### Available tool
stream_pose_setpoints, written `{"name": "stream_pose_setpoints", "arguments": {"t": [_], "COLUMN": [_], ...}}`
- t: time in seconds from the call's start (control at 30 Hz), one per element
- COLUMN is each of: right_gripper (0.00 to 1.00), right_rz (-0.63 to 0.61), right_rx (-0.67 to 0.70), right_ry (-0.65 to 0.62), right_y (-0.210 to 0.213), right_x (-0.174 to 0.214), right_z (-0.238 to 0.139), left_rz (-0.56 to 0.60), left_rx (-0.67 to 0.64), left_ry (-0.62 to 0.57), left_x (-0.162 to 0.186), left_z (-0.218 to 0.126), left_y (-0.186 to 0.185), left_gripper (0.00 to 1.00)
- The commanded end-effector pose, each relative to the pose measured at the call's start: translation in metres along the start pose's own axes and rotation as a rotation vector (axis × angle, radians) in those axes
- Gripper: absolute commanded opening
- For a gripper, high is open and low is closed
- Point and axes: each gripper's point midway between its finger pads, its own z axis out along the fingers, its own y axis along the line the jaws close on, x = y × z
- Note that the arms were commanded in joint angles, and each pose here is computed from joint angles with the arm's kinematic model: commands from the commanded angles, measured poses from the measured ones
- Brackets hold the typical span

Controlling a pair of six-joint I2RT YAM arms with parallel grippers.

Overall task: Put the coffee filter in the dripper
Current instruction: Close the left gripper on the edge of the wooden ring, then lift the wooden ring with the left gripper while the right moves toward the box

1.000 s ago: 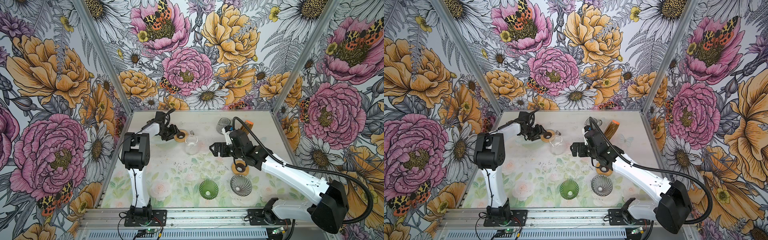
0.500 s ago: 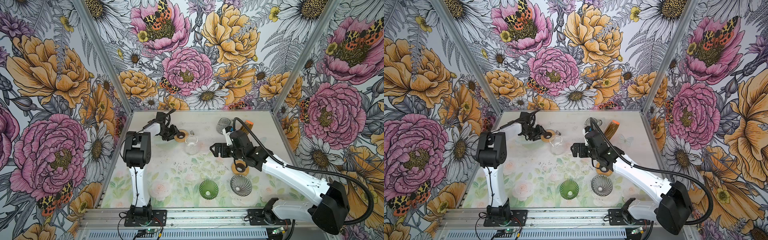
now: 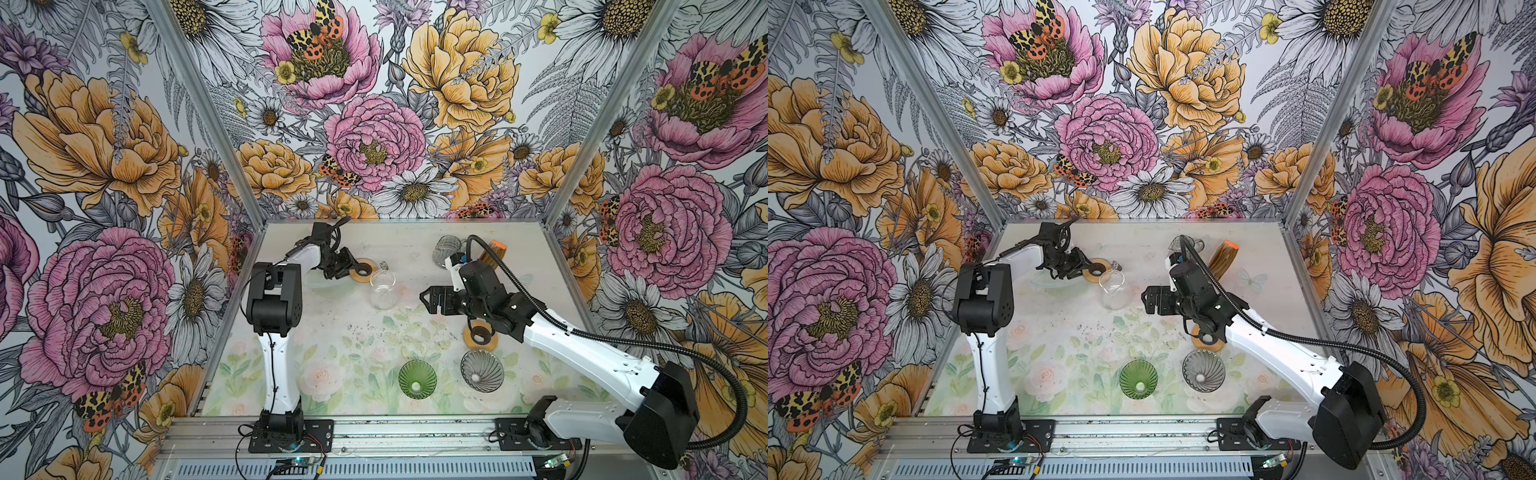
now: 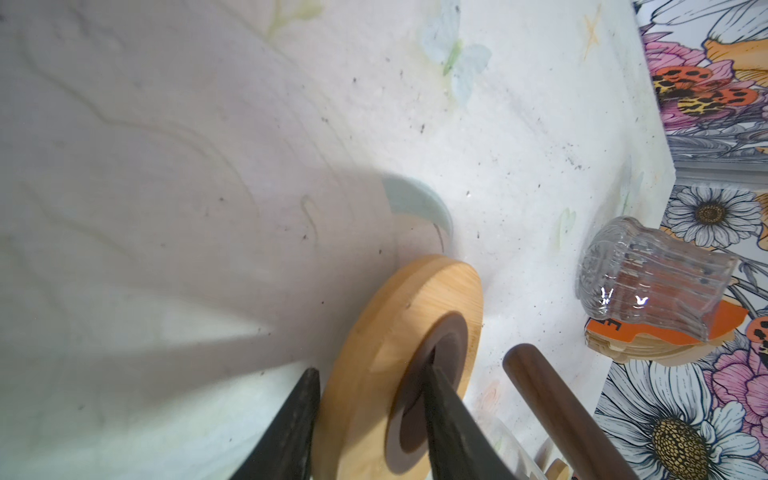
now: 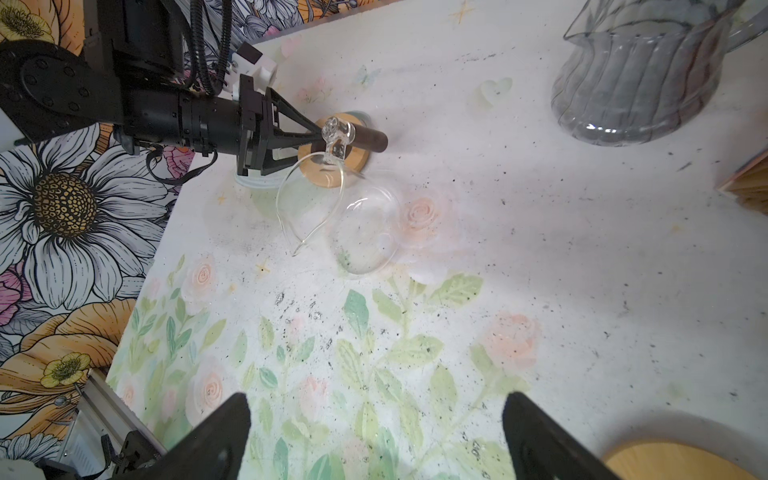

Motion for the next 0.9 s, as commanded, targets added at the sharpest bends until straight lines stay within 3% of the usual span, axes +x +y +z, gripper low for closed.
{"name": "stream_pose_setpoints", "arguments": {"t": [0.0, 0.87], "right_gripper": [0.97, 0.96], "right_rz": [-0.001, -0.005], "right_rx": [-0.017, -0.006], "right_ry": [-0.033, -0.038], "right_y": [0.006, 0.003], "right_x": [-0.009, -0.009], "right_z": [-0.003, -0.003], "left_rz": [0.017, -0.008], "left_rx": [0.056, 0.131], "left_ry": [-0.029, -0.085], "left_x": [-0.012, -0.024], "left_z": [-0.005, -0.016], "left_y": [-0.017, -0.032], "left_gripper": [0.40, 0.23]}}
